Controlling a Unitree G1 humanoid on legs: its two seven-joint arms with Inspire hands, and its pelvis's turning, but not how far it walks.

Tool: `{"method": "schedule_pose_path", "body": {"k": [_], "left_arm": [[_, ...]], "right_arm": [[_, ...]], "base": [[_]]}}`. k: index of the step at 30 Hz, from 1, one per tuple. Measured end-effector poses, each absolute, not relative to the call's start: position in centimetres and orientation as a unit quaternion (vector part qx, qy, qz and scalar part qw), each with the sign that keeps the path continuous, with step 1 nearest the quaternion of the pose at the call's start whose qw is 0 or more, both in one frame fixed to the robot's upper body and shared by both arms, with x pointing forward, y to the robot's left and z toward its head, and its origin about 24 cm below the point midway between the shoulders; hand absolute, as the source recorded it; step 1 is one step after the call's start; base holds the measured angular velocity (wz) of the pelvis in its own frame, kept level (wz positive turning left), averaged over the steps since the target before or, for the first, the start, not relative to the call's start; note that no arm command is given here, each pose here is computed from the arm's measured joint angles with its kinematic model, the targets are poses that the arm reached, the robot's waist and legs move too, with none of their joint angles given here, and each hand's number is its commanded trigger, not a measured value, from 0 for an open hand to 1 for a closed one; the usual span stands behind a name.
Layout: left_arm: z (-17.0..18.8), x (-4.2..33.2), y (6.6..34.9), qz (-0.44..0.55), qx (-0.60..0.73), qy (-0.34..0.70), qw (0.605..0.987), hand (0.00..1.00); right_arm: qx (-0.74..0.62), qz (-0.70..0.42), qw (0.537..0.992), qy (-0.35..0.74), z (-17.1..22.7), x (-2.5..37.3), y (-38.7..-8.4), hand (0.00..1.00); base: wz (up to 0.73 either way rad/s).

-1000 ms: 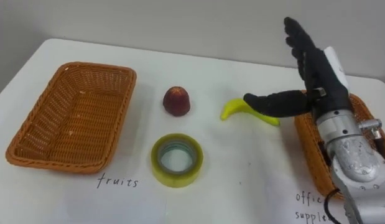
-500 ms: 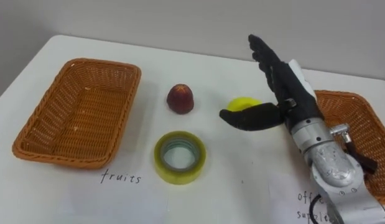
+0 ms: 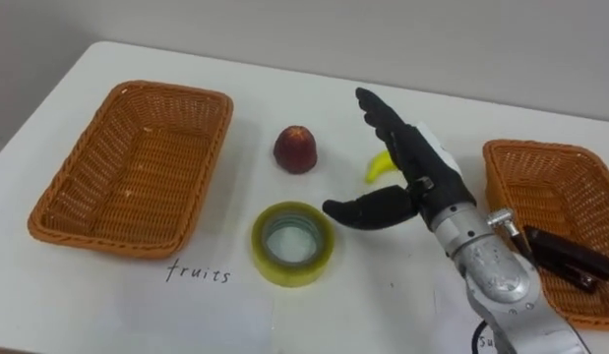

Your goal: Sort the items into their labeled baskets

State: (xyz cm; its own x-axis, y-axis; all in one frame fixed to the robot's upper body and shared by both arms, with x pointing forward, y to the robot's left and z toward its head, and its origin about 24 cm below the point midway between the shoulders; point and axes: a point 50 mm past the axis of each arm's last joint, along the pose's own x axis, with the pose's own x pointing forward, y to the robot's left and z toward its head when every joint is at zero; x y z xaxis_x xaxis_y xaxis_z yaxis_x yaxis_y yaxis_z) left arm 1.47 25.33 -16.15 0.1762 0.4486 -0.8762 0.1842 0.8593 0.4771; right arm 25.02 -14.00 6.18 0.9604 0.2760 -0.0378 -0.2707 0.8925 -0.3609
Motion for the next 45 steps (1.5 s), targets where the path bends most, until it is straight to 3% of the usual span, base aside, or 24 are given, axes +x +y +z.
{"method": "schedule_pose_path", "body": {"k": [8, 45], "left_arm": [[-16.2, 1.5, 25.2, 0.094, 0.256, 0.634, 0.723, 0.0], [-16.4, 1.9, 24.5, 0.089, 0.247, 0.631, 0.73, 0.0]], "right_arm": [[-0.186, 0.124, 0.974, 0.03, 4.1, 25.1, -14.2, 0.0], [-0.18, 0.166, 0.969, 0.025, 3.5, 24.5, -11.3, 0.0]], "base": [[0.0], [0.01]]}}
